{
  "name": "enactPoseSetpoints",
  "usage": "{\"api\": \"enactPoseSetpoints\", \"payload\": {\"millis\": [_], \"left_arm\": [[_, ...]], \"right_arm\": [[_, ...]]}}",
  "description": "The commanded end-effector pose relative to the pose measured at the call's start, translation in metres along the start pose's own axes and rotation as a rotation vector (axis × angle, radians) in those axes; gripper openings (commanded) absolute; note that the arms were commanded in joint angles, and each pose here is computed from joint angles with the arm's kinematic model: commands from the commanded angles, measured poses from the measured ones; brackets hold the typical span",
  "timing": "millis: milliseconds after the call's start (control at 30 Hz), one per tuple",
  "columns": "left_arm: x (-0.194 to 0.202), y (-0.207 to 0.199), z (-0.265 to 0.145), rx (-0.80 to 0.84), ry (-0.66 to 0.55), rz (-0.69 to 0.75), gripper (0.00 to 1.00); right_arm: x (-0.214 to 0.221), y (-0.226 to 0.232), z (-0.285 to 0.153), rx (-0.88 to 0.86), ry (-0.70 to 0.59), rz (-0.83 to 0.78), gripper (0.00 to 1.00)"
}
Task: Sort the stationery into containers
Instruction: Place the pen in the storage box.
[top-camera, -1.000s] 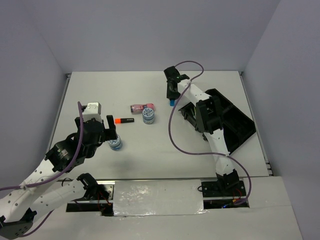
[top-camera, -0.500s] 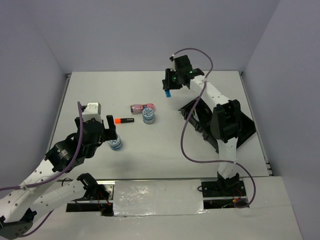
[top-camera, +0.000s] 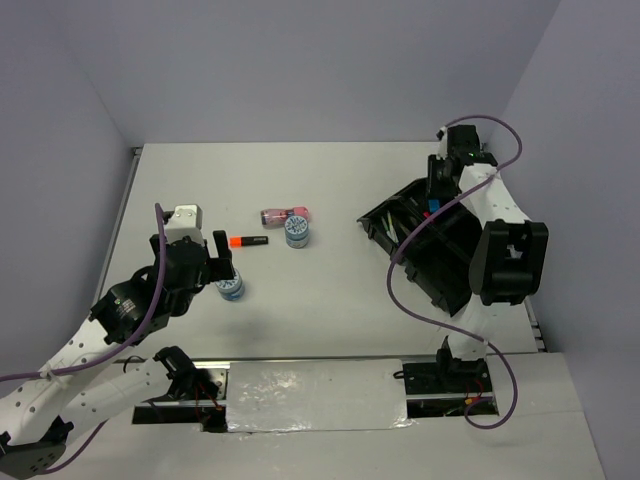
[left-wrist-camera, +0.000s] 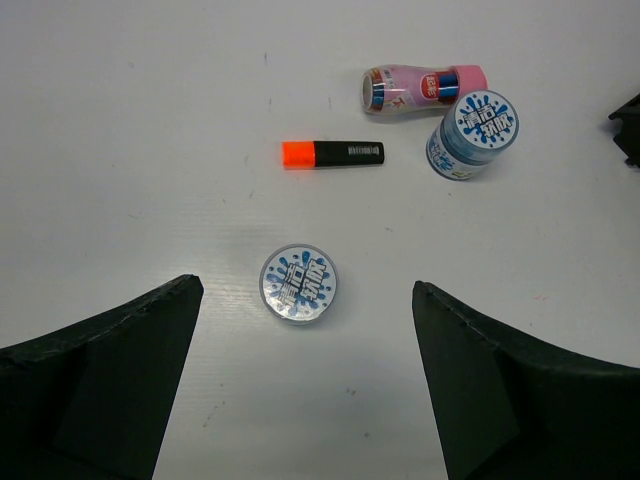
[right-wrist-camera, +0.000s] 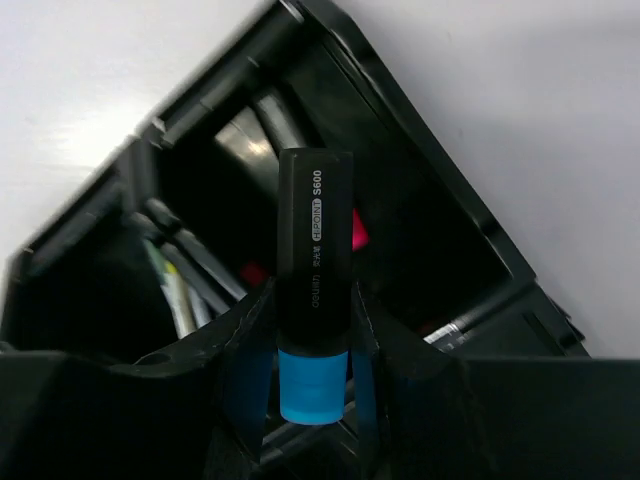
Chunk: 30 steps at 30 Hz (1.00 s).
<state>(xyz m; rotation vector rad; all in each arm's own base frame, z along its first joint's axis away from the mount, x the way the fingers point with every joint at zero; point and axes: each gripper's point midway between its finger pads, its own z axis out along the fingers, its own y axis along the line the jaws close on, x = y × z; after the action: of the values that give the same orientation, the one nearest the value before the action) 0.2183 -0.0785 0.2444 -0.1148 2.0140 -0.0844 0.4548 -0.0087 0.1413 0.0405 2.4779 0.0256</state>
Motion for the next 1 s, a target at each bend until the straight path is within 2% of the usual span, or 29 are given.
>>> {"api": "enactPoseSetpoints", "payload": {"millis": [0, 100, 133, 167, 233, 300, 333, 367, 500, 633, 733, 900, 967], "left_arm": [[-0.011, -0.003, -0.001, 0.014, -0.033, -0.005, 0.99], [-0.01, -0.002, 0.0, 0.012, -0.032, -0.004, 0.99], [-0.01, -0.003, 0.0, 0.012, -0.033, -0.005, 0.99], [-0.009, -0.003, 0.0, 0.011, -0.031, -0.003, 0.99], [-0.01, -0.003, 0.001, 0.011, -0.029, -0.002, 0.99], [-0.008, -0.004, 0.002, 0.006, -0.021, 0.005, 0.99], [-0.007, -0.004, 0.003, 0.006, -0.017, 0.008, 0.99], [-0.007, -0.005, 0.003, 0.007, -0.015, 0.01, 0.99], [-0.006, -0.007, 0.004, 0.013, -0.011, 0.003, 0.99], [-0.009, -0.017, 0.011, 0.006, 0.013, -0.038, 0.99], [-0.009, -0.019, 0.028, -0.095, 0.073, -0.073, 0.99], [0.008, -0.016, 0.084, -0.238, 0.285, -0.258, 0.99], [0.01, -0.011, 0.1, -0.325, 0.287, -0.364, 0.99]], "right_arm": [[0.003, -0.009, -0.005, 0.004, 0.0, 0.009, 0.24], [0.015, -0.017, 0.004, 0.024, 0.031, 0.03, 0.31], [0.017, -0.019, 0.005, 0.032, 0.037, 0.045, 0.35], [0.02, -0.023, 0.008, 0.049, 0.048, 0.054, 0.45], [0.021, -0.023, 0.008, 0.048, 0.048, 0.058, 0.52], [0.018, -0.024, 0.006, 0.05, 0.037, 0.059, 0.67], [0.014, -0.023, 0.004, 0.048, 0.029, 0.06, 0.92], [0.012, -0.023, 0.001, 0.048, 0.025, 0.06, 1.0], [-0.002, -0.018, -0.017, 0.03, -0.021, 0.079, 1.0], [-0.022, 0.01, -0.067, -0.041, -0.167, 0.092, 1.0], [-0.024, 0.041, -0.111, -0.065, -0.293, 0.065, 1.0], [-0.002, 0.083, -0.171, -0.138, -0.441, 0.068, 1.0], [0.01, 0.094, -0.192, -0.187, -0.496, 0.077, 1.0]]}}
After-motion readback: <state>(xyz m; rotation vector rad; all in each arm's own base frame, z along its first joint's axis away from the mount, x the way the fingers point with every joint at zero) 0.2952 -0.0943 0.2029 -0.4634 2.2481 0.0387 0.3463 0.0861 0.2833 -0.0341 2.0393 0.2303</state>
